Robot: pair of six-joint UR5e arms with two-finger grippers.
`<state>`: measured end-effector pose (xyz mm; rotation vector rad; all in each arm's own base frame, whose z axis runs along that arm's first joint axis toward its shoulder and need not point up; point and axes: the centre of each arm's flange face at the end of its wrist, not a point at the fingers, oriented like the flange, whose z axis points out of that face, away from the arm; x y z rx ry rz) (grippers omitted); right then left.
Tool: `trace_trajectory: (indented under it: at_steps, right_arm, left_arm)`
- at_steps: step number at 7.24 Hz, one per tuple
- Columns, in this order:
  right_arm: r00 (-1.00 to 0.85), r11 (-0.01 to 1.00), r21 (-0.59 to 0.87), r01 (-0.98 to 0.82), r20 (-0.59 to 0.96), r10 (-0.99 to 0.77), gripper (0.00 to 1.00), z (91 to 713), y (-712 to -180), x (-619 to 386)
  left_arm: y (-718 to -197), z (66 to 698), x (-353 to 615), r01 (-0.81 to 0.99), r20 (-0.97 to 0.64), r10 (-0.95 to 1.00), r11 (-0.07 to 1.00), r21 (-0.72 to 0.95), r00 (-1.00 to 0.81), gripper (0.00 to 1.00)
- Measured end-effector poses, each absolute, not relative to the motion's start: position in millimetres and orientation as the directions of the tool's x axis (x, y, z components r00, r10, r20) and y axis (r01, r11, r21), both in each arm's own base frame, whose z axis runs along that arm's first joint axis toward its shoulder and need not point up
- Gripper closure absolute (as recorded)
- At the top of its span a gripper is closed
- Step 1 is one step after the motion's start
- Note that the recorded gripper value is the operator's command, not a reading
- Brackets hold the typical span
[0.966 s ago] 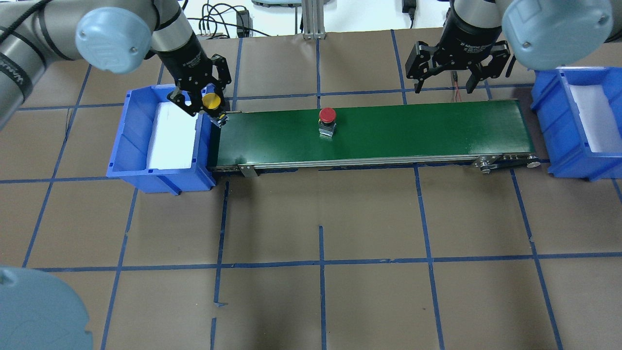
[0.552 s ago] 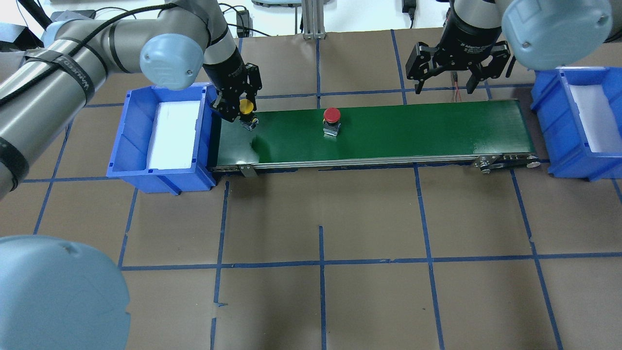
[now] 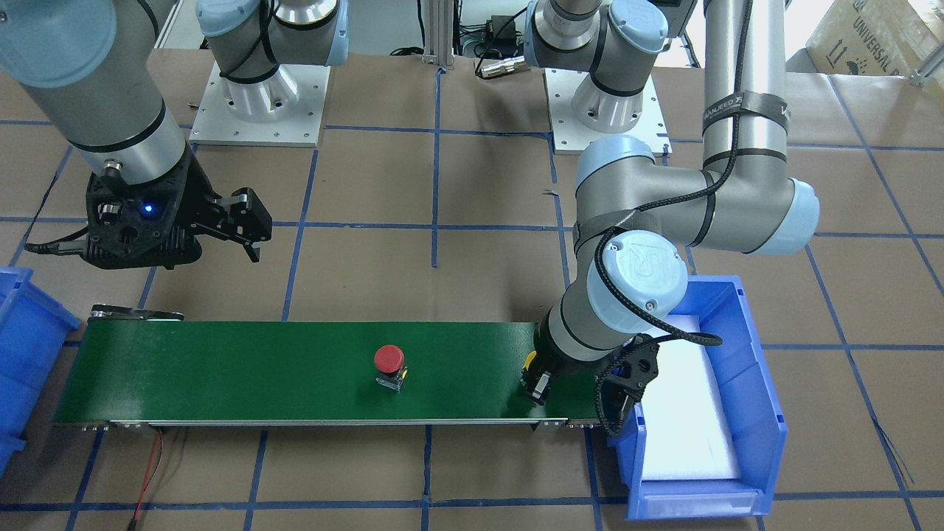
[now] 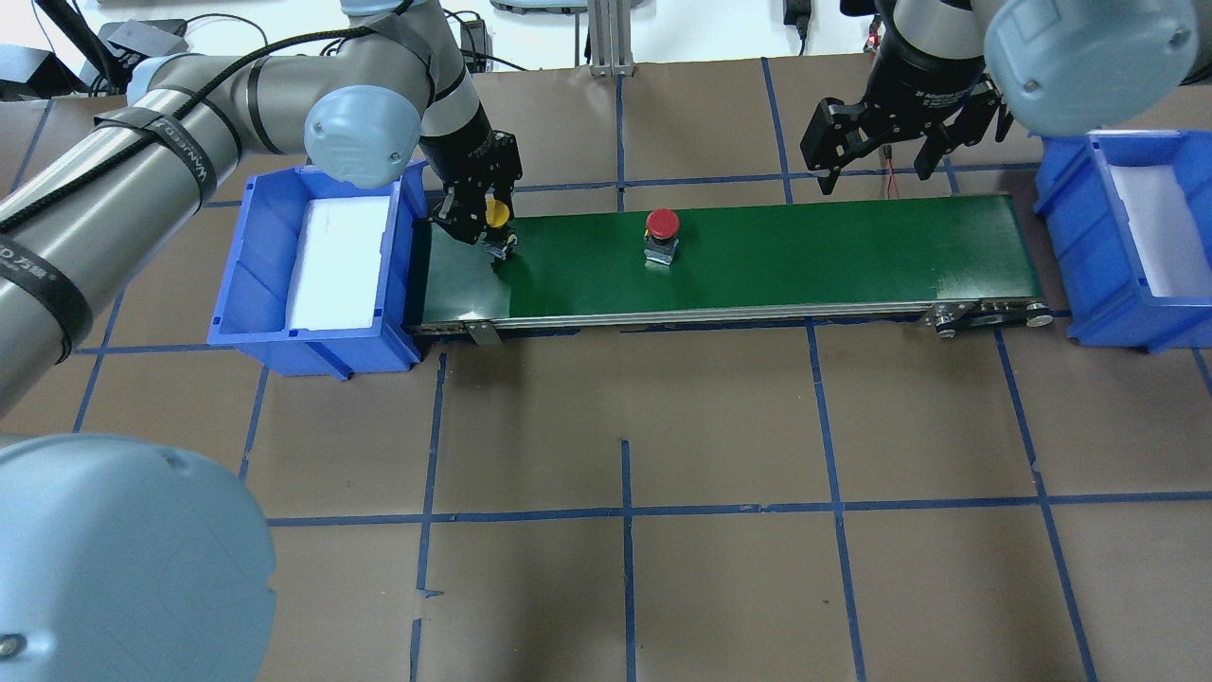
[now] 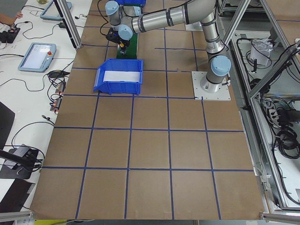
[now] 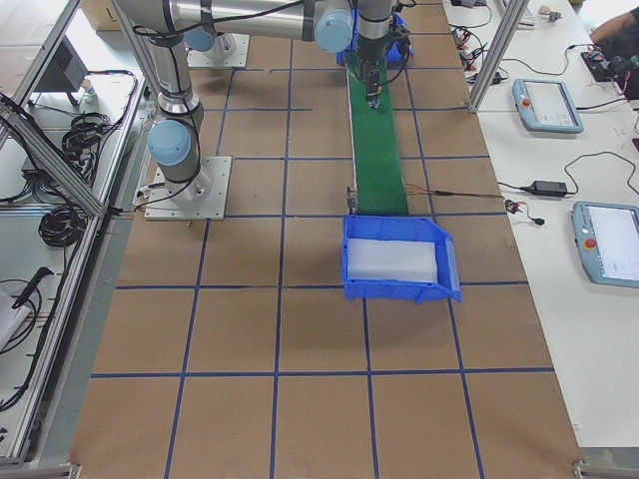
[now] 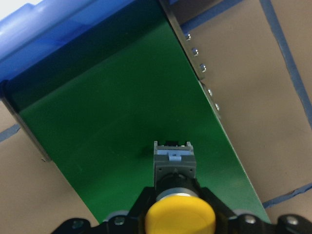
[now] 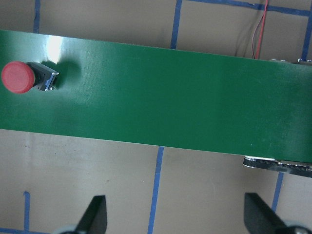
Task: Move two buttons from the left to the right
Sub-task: 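Grasp the yellow-capped button with the left gripper and set it on the conveyor, then open the left gripper and withdraw it while the right gripper moves over the belt end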
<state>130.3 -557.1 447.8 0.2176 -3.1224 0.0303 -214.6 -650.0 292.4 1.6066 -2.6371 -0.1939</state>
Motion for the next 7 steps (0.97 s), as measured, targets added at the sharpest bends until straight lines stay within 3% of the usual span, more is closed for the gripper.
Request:
trace_trajectory:
  at_steps: [2, 4, 7]
  right_arm:
    - [-0.975, 0.975, -0.010, -0.222, 0.010, -0.221, 0.00, 436.6, -555.1, 127.3]
    - [-0.931, 0.931, -0.006, -0.365, 0.016, -0.365, 0.00, 431.8, -557.3, 109.3]
    - [-0.792, 0.791, -0.036, -0.611, 0.040, -0.610, 0.00, 403.4, -564.6, 41.3]
  left_arm:
    - [-646.2, 294.0, -215.9, -0.881, -0.031, -0.886, 0.455, 0.131, -0.463, 0.05]
    - [-645.3, 318.7, -214.1, -0.870, 0.007, -0.877, 0.479, 0.115, -0.481, 0.05]
    - [-632.2, 379.2, -193.4, -0.764, 0.086, -0.764, 0.644, 0.043, -0.639, 0.01]
